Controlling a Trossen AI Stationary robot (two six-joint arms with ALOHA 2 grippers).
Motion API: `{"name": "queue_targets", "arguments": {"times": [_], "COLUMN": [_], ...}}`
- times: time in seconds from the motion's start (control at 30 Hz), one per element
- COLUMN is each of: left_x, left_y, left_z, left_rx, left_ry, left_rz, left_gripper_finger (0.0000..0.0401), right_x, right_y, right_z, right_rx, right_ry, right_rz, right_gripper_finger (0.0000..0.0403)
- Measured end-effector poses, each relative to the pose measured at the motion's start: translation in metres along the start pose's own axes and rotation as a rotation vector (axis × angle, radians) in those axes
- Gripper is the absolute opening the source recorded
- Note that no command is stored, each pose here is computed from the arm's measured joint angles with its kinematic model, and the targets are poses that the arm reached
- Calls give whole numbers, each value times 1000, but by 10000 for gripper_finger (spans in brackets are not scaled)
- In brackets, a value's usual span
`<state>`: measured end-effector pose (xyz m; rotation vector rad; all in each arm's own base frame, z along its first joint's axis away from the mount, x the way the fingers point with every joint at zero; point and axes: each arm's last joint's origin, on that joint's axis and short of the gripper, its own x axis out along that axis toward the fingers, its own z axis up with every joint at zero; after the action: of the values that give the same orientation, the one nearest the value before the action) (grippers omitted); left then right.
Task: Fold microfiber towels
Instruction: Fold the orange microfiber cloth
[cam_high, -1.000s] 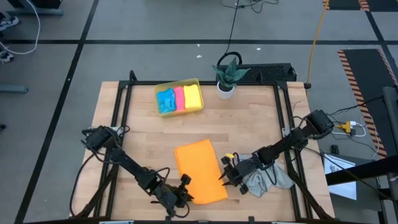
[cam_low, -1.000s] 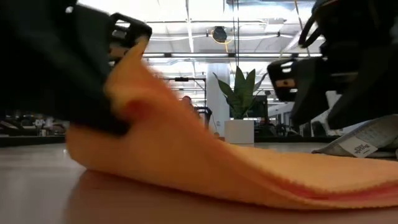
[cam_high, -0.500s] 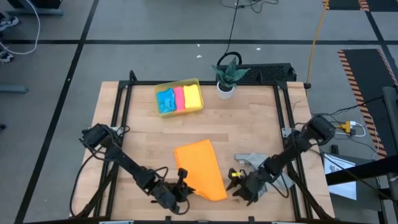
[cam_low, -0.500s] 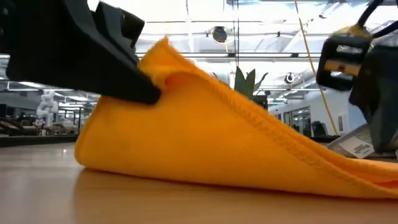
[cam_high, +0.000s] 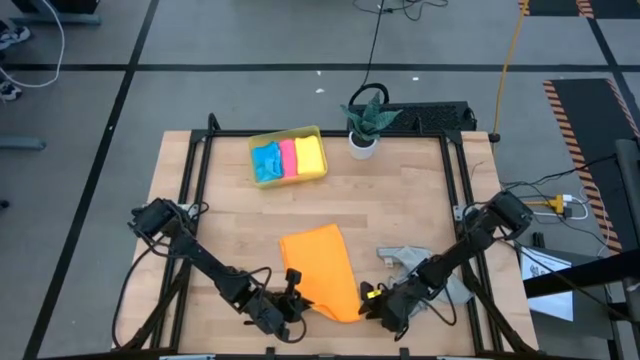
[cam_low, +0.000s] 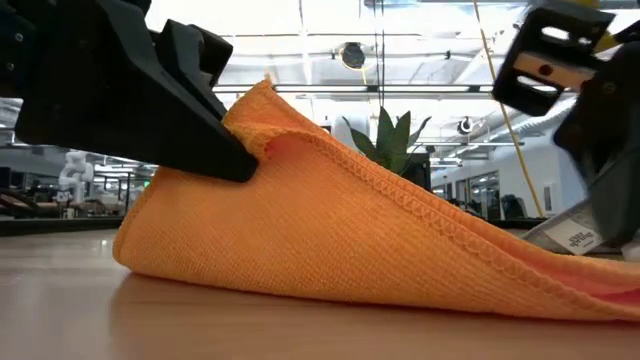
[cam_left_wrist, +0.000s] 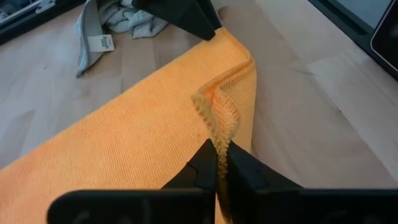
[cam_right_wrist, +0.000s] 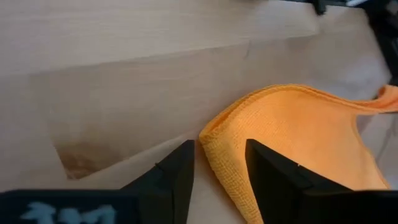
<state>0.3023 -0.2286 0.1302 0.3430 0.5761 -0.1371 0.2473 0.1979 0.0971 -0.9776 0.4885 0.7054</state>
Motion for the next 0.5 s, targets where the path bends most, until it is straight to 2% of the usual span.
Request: {"name": "queue_targets", "arguments": {"times": [0.17,0.3,0.4,0.5], "left_x": [0,0,-1,-6], "left_y": [0,0,-2,-7], "left_z": [0,0,0,1], "left_rx": [-2,-6,-4,7], "left_ry": [0,0,-1,-11], "left_rz": [0,0,-4,-17], "left_gripper_finger": [9,10,19,10], "right_x": [2,2,2,-1], "right_y": [-4,-6,-7,-9], "right_z": [-3,0,1,2], "right_rx": [-25,-16,21,76], "right_ry": [37,2,-17,-21], "right_rz": [40,31,12,4], "right_gripper_finger": [106,66,30,5]}}
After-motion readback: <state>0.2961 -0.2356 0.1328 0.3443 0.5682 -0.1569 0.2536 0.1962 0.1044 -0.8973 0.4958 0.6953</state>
